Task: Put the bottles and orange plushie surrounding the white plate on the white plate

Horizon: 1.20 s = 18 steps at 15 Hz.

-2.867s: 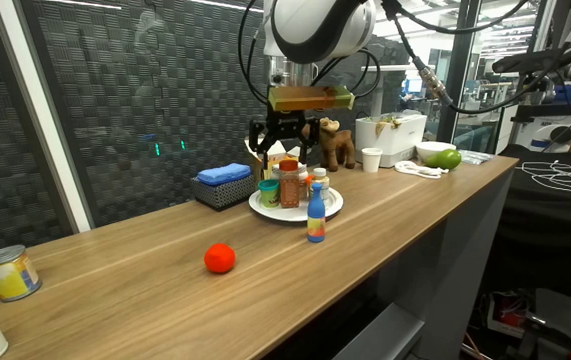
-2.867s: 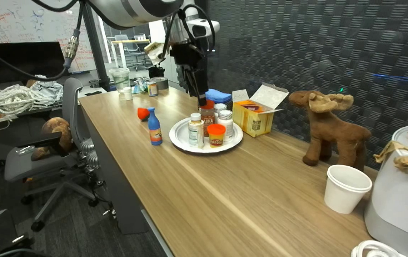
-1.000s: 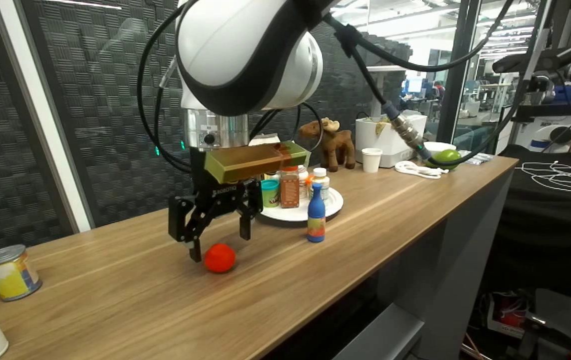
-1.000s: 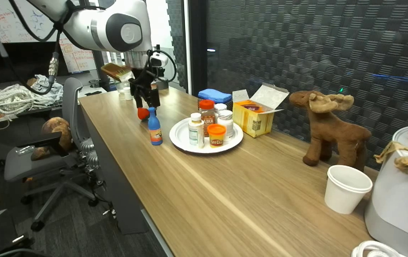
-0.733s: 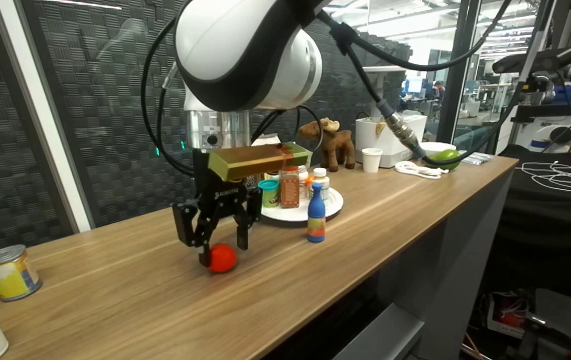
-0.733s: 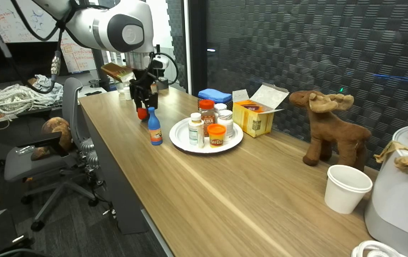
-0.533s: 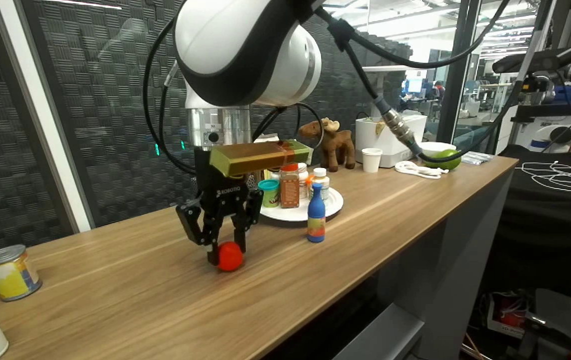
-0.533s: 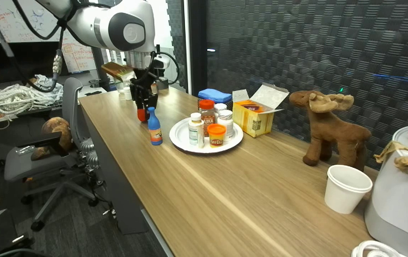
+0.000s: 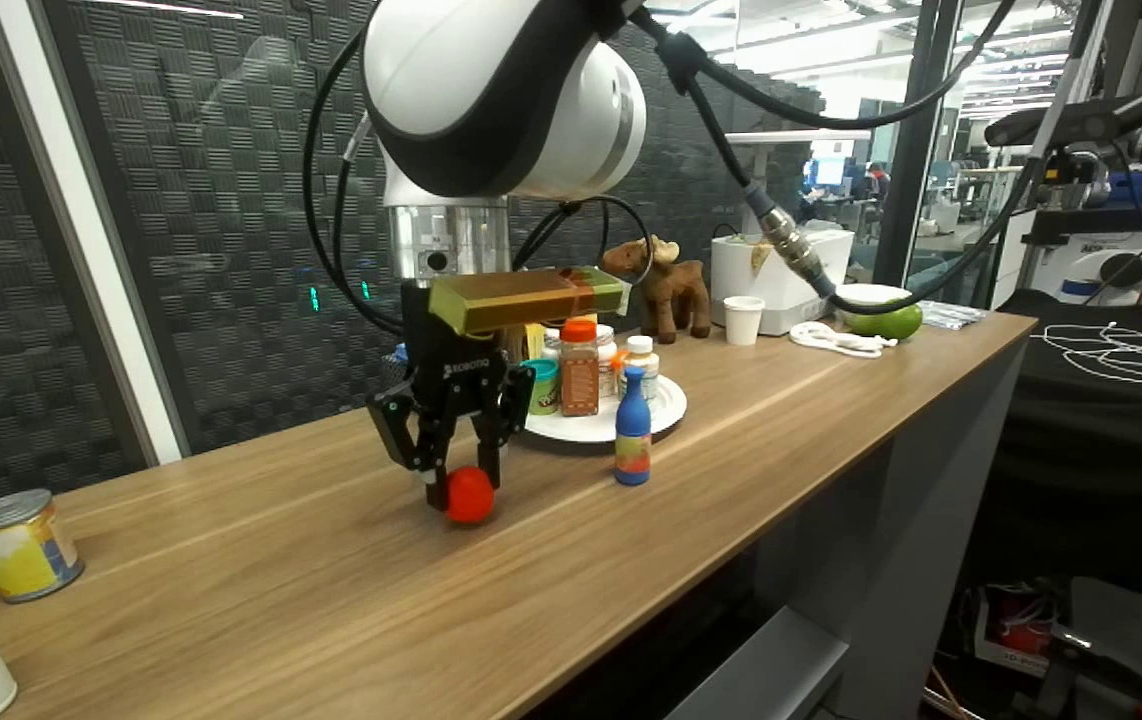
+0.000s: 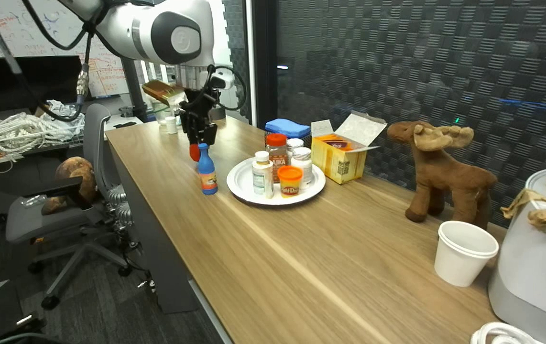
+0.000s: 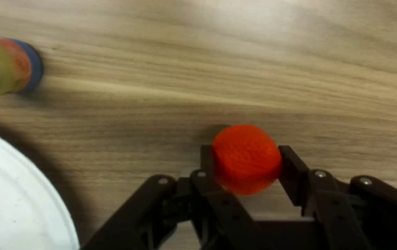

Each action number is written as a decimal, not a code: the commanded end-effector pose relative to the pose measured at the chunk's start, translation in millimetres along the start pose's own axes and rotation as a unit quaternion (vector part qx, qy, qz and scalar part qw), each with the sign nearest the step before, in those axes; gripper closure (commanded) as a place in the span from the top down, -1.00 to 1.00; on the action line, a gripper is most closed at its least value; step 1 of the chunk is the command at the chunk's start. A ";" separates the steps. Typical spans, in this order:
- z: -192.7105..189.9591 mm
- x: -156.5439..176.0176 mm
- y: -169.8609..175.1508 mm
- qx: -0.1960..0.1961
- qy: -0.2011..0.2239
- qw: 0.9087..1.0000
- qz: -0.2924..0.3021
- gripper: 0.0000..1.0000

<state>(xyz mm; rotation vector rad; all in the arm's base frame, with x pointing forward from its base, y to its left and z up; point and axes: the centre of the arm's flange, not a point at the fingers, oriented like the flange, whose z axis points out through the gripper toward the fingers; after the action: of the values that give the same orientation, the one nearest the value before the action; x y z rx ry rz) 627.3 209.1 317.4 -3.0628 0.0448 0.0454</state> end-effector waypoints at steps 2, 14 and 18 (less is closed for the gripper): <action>-31.8 7.9 19.3 -0.006 0.030 0.999 0.031 -0.52; -29.2 31.2 72.0 -0.143 0.114 0.981 0.060 -0.52; -28.9 31.0 80.1 -0.166 0.118 0.977 0.060 -0.52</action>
<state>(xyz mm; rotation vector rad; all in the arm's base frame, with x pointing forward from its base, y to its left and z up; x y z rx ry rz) 657.4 126.4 334.4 -3.3483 0.2431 -0.2793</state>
